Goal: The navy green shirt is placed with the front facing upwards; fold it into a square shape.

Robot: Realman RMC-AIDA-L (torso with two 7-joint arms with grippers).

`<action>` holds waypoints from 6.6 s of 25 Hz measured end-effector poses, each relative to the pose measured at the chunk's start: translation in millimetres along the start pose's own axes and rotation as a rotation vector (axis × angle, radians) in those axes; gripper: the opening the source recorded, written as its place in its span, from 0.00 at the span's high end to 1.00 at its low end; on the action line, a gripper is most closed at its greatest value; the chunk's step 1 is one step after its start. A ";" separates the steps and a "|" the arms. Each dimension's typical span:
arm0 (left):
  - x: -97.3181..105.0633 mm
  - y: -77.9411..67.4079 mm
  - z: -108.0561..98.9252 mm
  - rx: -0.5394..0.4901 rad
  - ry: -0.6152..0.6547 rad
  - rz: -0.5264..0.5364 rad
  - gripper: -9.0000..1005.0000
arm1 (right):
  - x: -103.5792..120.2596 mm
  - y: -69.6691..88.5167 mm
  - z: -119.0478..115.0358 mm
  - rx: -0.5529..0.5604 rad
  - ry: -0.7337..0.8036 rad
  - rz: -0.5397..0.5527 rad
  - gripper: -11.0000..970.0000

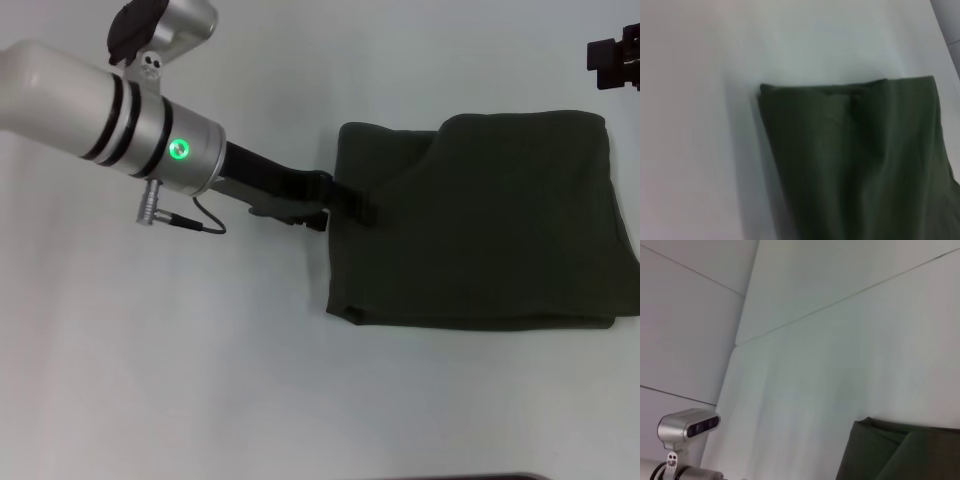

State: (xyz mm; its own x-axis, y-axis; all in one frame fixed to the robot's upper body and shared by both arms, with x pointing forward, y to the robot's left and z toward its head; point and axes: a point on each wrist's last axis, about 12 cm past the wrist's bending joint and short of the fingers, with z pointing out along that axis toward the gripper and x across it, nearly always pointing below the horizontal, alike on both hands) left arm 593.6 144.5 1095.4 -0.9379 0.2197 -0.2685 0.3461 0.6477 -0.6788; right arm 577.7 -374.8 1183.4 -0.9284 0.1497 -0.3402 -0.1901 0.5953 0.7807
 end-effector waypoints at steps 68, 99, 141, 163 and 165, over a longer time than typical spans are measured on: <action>12.1 48.6 -55.0 -0.076 -0.054 -0.121 0.90 | -1.6 -1.5 0.0 -0.005 -0.032 0.016 0.53; -31.9 41.4 -44.1 -0.236 -0.295 -0.003 0.42 | -3.0 -2.1 5.9 -0.013 -0.033 0.028 0.53; -28.4 46.0 -49.3 -0.182 -0.304 -0.075 0.94 | 2.5 -7.6 3.7 -0.010 -0.030 0.044 0.53; -29.2 48.7 -46.5 -0.202 -0.332 -0.082 0.75 | 2.1 -7.2 3.1 -0.012 -0.032 0.046 0.53; -29.7 48.8 -46.7 -0.203 -0.336 -0.083 0.73 | 2.1 -7.2 3.0 -0.013 -0.032 0.046 0.53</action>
State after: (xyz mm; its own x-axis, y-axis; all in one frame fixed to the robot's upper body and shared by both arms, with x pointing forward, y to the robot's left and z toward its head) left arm 637.1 203.6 1102.1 -0.8905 -0.0684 -0.4498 0.2260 0.7916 -0.5677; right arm 578.1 -376.4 1175.5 -0.9256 0.2019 -0.3202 -0.1516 0.5773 0.8023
